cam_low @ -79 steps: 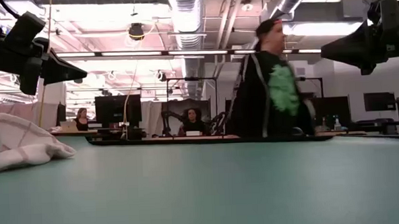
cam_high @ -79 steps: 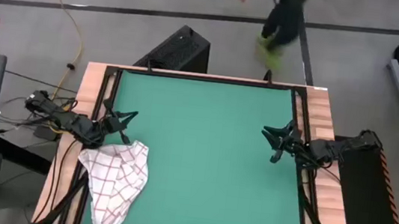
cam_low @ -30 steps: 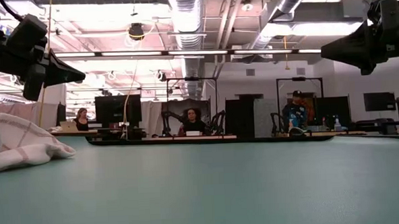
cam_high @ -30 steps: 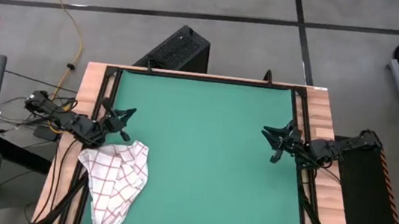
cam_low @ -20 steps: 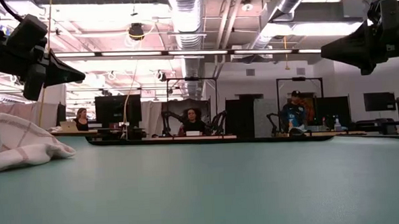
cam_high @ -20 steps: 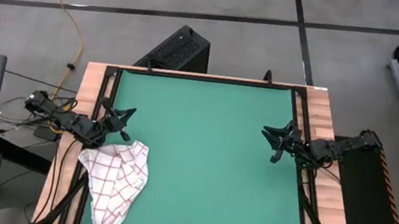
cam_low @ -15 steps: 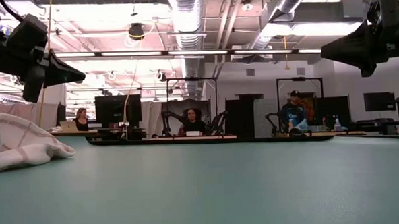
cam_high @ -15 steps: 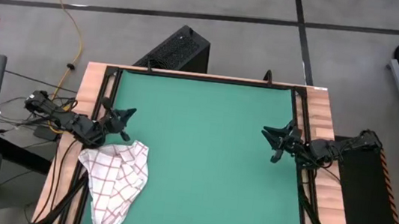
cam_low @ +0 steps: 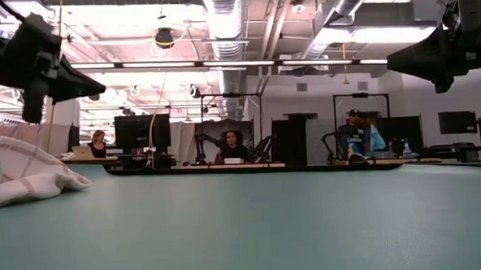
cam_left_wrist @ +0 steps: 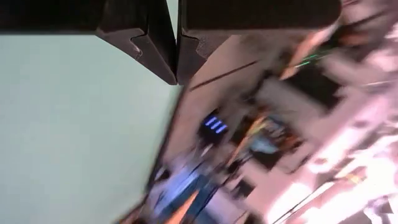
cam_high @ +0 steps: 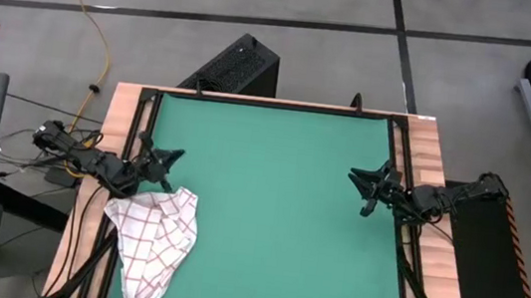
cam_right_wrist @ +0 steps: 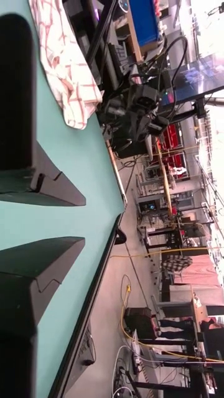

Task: Roll towel
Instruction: Fold the white towel

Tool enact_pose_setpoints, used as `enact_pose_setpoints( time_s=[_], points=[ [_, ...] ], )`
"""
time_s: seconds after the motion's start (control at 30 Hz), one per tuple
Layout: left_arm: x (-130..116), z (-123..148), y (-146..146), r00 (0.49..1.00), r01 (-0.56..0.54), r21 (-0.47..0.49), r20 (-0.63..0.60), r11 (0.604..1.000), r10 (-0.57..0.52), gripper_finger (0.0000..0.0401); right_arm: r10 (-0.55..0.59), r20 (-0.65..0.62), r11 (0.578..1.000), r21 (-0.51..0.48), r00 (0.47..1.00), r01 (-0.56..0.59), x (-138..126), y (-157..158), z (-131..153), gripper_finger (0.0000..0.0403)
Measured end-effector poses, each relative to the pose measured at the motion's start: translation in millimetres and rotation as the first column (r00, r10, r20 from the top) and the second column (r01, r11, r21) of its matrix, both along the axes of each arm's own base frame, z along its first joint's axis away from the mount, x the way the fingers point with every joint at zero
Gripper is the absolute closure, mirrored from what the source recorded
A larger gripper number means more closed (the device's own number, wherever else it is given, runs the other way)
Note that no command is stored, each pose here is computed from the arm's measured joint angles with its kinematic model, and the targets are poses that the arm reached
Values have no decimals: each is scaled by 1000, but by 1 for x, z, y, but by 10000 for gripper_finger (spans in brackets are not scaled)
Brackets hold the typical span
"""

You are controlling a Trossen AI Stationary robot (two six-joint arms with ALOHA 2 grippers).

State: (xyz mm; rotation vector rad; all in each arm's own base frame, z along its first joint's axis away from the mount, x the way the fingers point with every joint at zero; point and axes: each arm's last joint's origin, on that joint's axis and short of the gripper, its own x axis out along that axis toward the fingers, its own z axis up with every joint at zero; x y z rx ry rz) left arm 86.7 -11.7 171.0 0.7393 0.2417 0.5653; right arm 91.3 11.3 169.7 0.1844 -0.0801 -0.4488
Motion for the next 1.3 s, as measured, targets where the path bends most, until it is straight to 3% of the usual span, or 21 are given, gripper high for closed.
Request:
enact_pose_setpoints(
  time_s=[0.07,0.17,0.27,0.4,0.5,0.63,0.73,1.1,1.23,1.3],
  points=[
    [2,1,-3,986,142,-150,110,979,-126,401,0,0,1000,0,1000,0,0,0,0,291],
    [4,2,-10,921,373,-338,245,864,-301,401,1,0,1000,1,1000,-1,0,0,0,291],
    [5,2,-15,854,519,-423,301,743,-425,401,2,1,1000,1,1000,-2,0,0,0,291],
    [5,2,-19,776,629,-498,350,597,-525,401,2,1,1000,1,1000,-2,0,0,0,291],
    [5,2,-22,739,666,-552,392,502,-548,401,2,1,1000,1,1000,-2,0,0,0,291],
    [5,2,-21,750,656,-592,443,467,-491,401,2,1,1000,1,1000,-2,0,0,0,291],
    [5,2,-20,777,626,-672,490,396,-395,401,2,1,1000,1,1000,-2,0,0,0,291],
    [6,2,-15,837,541,-653,476,529,-268,401,1,0,1000,1,1000,-1,0,0,0,291],
    [5,2,-14,841,533,-676,491,510,-228,401,1,0,1000,0,1000,-1,0,0,0,291],
    [5,2,-14,844,526,-672,489,521,-221,401,1,0,1000,0,1000,-1,0,0,0,291]
  ],
)
